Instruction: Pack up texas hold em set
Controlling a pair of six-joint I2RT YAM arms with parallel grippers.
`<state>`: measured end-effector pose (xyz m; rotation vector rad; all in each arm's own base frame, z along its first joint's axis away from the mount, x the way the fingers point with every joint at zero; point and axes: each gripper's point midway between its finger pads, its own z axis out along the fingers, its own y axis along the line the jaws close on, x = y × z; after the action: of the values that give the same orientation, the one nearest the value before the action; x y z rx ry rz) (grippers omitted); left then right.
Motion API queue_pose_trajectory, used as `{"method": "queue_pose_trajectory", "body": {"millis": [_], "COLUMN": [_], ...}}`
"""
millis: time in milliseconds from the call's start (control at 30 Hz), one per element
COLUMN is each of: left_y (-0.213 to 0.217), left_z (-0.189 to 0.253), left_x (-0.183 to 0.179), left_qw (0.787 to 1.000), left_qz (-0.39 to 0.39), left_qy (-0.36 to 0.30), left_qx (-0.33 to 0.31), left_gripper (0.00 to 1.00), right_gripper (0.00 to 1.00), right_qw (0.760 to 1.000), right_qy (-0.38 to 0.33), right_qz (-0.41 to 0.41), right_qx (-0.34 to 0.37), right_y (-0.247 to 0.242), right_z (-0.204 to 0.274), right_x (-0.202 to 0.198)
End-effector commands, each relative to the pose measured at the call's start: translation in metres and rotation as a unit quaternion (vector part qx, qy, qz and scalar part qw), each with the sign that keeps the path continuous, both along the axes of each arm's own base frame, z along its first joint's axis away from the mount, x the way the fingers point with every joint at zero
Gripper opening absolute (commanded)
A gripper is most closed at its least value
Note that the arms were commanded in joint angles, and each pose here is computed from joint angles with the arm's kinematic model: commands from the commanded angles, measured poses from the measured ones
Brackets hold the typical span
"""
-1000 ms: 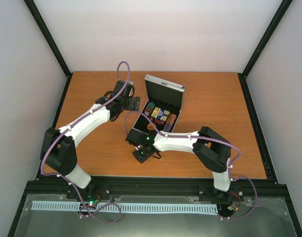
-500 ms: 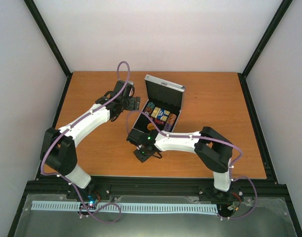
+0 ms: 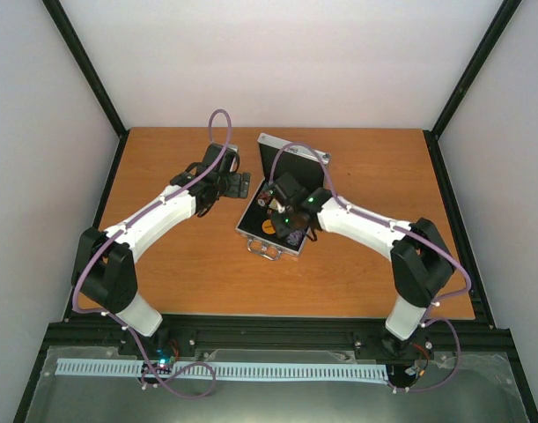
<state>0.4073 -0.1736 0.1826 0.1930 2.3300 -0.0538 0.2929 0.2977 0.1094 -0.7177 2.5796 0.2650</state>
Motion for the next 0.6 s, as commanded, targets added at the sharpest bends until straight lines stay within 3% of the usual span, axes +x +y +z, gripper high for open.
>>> {"method": "queue_pose_trajectory", "body": {"millis": [0, 233, 567], "left_y": [-0.006, -0.005, -0.010], "left_z": [0.009, 0.009, -0.003], "left_x": [0.004, 0.003, 0.005], "left_qw": [1.000, 1.000, 1.000], "left_qz": [-0.005, -0.005, -0.010], "left_qy": [-0.012, -0.010, 0.003], "left_qx": [-0.011, -0.008, -0.013], "left_gripper": [1.00, 1.00, 1.00], "right_gripper": [0.14, 0.14, 0.13], "right_qw": [0.999, 0.999, 0.999], "right_qy": [-0.032, -0.024, 0.004], "right_qz": [-0.024, -0.030, -0.012], "right_qx": [-0.008, -0.023, -0.037], "right_y": [-0.014, -0.021, -0.023], "right_z": [0.005, -0.015, -0.035], "right_x": [0.049, 0.085, 0.078]}}
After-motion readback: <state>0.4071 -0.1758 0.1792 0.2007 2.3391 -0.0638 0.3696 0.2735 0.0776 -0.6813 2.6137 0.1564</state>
